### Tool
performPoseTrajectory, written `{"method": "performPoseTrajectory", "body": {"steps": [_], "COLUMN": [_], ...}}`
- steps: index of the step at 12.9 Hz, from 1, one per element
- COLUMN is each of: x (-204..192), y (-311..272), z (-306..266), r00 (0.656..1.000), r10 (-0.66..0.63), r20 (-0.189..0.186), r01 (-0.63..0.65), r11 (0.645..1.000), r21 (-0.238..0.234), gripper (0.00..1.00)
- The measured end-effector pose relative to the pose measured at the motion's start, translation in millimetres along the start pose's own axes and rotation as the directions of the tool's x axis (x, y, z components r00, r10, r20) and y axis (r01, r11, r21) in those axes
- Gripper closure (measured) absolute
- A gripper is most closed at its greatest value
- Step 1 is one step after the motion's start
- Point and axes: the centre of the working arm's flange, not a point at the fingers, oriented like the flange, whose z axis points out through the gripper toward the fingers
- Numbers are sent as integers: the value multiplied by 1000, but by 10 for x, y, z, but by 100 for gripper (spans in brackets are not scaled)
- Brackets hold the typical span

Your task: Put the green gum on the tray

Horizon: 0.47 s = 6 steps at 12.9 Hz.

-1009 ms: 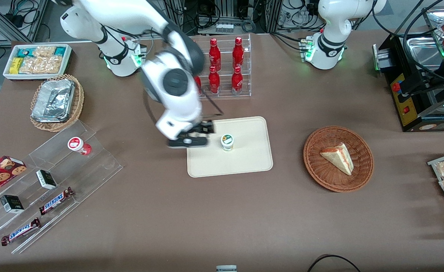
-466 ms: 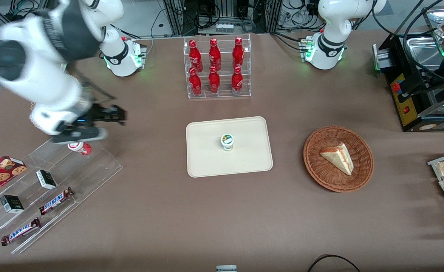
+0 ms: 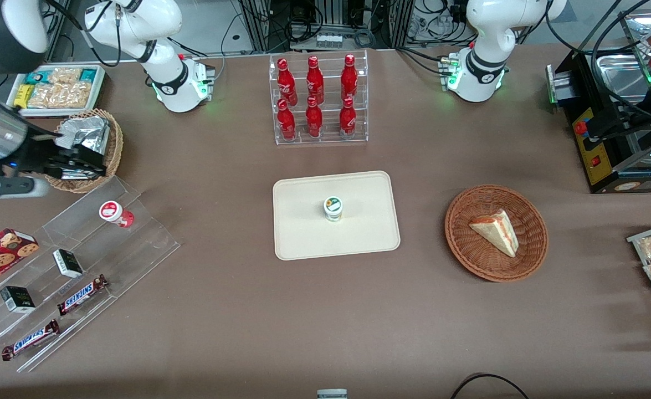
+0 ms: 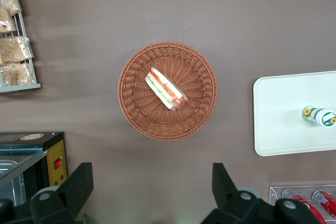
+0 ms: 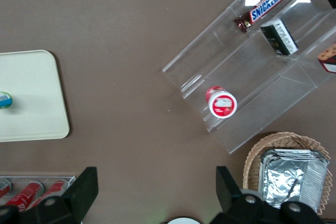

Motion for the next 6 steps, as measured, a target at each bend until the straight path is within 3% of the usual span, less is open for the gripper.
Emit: {"method": "performPoseTrajectory", "body": {"steps": [6], "x": [-121], "y": [525], "z": [-120], "r00": [998], "r10": [62], "r20": [3], "r01": [-62], "r11": [998], "r21": [12], "gripper": [0]}}
